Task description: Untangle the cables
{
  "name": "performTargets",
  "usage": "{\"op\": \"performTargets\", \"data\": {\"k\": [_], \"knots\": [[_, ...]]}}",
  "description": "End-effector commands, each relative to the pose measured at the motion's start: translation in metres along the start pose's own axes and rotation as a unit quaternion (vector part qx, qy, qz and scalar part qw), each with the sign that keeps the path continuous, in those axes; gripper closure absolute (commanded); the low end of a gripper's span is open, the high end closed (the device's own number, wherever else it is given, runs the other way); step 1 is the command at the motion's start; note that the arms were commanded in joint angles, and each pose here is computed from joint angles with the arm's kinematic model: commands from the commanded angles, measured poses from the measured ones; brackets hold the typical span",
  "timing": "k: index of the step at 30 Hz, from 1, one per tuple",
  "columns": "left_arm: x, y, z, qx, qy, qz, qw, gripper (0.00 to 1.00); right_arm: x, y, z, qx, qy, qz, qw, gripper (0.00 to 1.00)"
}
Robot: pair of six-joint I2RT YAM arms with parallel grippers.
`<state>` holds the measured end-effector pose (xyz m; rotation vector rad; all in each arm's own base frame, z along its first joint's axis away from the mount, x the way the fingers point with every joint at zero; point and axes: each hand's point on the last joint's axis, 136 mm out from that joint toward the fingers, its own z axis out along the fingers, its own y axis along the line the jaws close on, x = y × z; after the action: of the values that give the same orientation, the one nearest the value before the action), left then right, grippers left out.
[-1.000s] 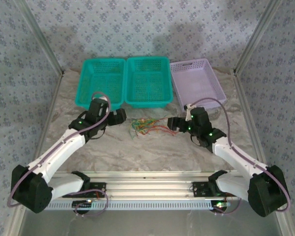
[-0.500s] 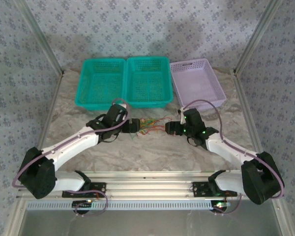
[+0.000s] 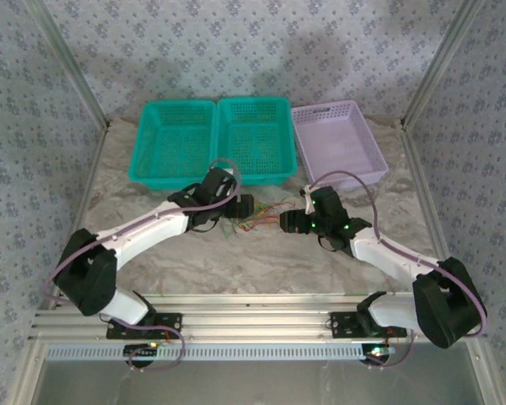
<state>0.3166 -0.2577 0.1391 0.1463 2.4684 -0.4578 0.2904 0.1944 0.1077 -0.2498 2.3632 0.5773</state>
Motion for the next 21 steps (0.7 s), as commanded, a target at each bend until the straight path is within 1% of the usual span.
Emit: {"op": "performTargets", "data": {"k": [1,5,9,12,18,20,21], "knots": [[-0.010,-0.007,0.001,-0.017,-0.004,0.017,1.000,0.08,-0.015,0.006,-0.011,0.001,-0.022,-0.014,1.000,0.19],[-0.009,-0.008,0.006,-0.042,0.004,0.035,0.999,0.11,-0.017,0.007,-0.019,0.002,-0.028,-0.017,0.999,0.19],[-0.004,-0.006,0.010,-0.064,0.011,0.050,0.997,0.18,-0.021,0.007,-0.028,0.003,-0.039,-0.019,0.999,0.17],[-0.001,-0.004,0.012,-0.070,0.016,0.049,0.996,0.23,-0.024,0.008,-0.033,0.004,-0.046,-0.019,0.999,0.16],[0.003,-0.004,0.016,-0.074,0.021,0.050,0.996,0.28,-0.027,0.012,-0.037,-0.002,-0.046,-0.020,0.999,0.15],[0.003,-0.005,0.018,-0.075,0.021,0.050,0.996,0.33,-0.026,0.014,-0.037,-0.007,-0.046,-0.020,0.999,0.14],[0.003,-0.005,0.018,-0.075,0.021,0.050,0.996,0.34,-0.027,0.015,-0.037,-0.008,-0.046,-0.020,0.999,0.14]]}}
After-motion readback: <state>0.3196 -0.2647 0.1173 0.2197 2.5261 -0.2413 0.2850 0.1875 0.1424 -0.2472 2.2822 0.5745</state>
